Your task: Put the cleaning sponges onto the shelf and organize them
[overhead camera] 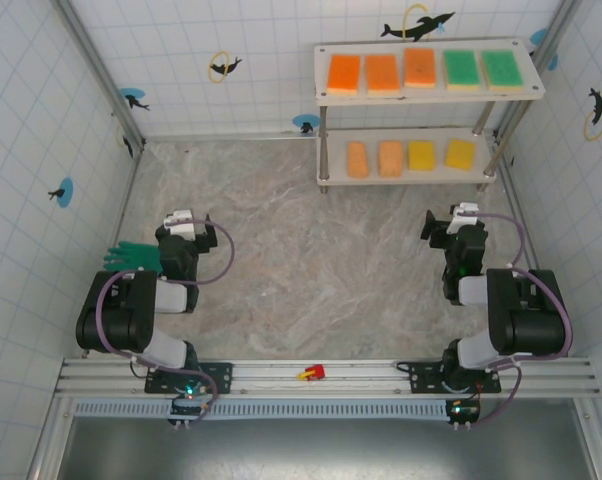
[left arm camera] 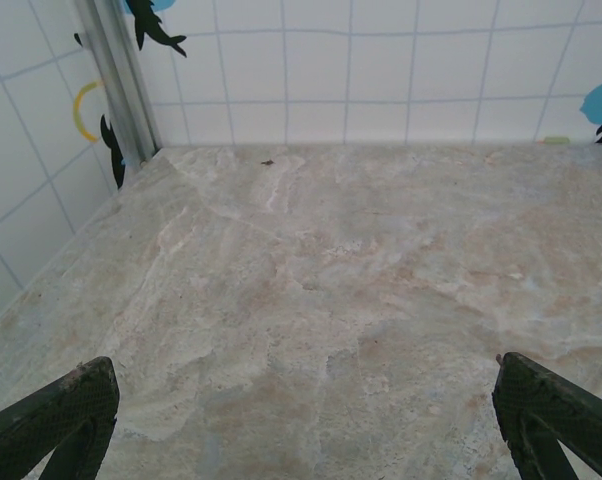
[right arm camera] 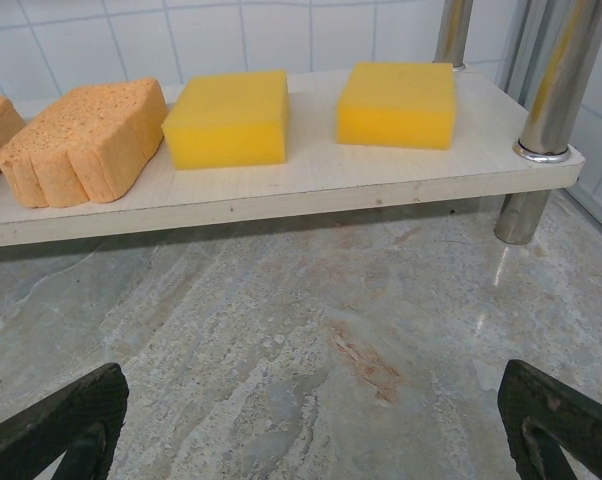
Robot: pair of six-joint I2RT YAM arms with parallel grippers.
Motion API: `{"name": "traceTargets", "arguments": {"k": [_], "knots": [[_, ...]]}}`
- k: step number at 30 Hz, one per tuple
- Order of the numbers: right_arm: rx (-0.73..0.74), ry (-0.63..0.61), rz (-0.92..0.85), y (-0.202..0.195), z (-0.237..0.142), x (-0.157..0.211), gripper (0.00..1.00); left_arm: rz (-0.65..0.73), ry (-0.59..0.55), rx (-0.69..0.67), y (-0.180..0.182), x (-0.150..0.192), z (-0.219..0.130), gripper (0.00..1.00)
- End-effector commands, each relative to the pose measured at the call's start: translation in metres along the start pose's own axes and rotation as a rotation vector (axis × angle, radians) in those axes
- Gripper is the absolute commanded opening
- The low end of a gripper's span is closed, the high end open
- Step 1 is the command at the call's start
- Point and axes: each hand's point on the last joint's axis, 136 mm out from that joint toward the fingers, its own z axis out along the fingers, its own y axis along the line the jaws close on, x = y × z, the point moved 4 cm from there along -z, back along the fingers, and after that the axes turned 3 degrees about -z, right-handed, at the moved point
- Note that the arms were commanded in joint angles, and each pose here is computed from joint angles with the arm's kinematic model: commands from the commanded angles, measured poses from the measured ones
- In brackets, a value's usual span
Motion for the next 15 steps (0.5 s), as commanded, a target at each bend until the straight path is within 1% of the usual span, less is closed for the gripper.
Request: {"name": "traceTargets", "arguments": {"k": [1, 15], "knots": [[0.018, -0.048, 0.01, -0.0031, 0.0007, -0.0115, 0.97, -0.022, -0.045, -0.009, 0.0023, -0.0102, 0.0007, 0.98], [0.043, -0.046, 0.001, -0.0024, 0.0002, -0.0115, 0.97, -0.022, -0.044, -0.008, 0.002, -0.0099, 0.0008, 0.98]]}}
